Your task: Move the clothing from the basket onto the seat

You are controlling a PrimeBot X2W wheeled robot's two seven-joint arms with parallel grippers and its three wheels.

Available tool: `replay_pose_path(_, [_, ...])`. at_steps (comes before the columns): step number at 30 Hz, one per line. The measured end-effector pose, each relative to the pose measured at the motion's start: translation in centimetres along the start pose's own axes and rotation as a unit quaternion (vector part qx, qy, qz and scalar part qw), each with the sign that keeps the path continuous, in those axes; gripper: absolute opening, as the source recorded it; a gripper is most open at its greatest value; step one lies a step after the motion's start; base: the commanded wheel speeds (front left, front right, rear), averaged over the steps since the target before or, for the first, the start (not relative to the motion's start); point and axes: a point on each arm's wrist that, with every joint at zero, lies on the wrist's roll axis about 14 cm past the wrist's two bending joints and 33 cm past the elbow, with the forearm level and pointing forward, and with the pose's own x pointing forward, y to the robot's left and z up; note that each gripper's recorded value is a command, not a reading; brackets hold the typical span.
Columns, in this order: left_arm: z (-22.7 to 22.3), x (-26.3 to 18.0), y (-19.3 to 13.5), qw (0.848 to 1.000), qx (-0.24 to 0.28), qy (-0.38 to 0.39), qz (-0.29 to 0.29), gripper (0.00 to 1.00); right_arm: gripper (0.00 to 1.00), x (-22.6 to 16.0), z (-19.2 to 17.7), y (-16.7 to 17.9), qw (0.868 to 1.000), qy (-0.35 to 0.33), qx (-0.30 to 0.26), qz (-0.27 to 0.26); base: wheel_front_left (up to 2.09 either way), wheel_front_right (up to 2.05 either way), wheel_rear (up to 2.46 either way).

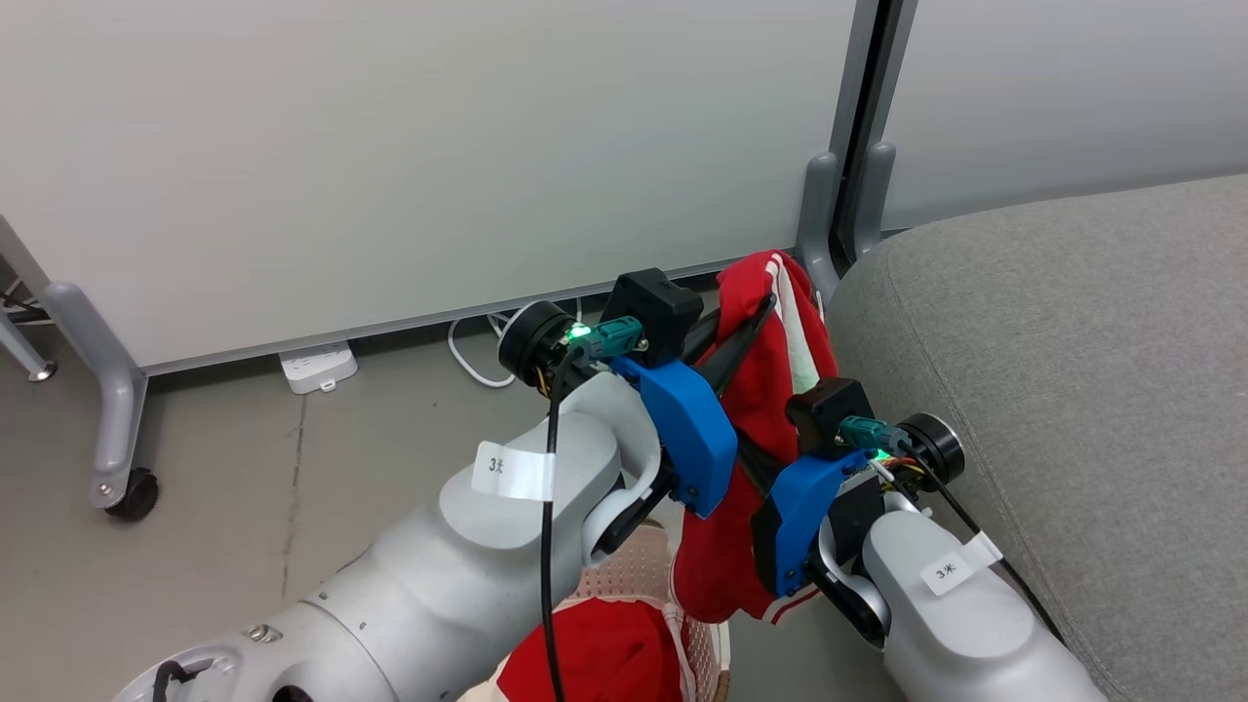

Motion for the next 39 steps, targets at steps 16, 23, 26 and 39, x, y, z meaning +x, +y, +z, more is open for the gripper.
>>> replay_pose_path(16, [-0.1,0.1,0.2,1.0,0.001,0.002,0.001,0.0,0.0,0.0,0.0,-0.3,1.0,-0.003,0.001,-0.003,0.0,0.0,0.0])
replay_pose_path(23, [0.0,0.0,0.2,1.0,0.002,-0.001,0.003,0.43,0.0,-0.2,-0.1,-0.3,1.0,-0.003,-0.001,-0.004,0.0,0.0,0.0])
replay_pose_path(26, [0.1,0.0,0.1,1.0,-0.006,-0.008,0.005,1.0,0.0,-0.3,0.0,-0.2,1.0,-0.004,-0.003,-0.003,0.0,0.0,0.0])
replay_pose_path(39, [-2.4,-3.1,2.1,0.998,-0.009,-0.033,0.058,1.0,0.0,-0.2,0.4,-0.9,1.0,-0.013,0.0,-0.013,0.0,0.0,0.0])
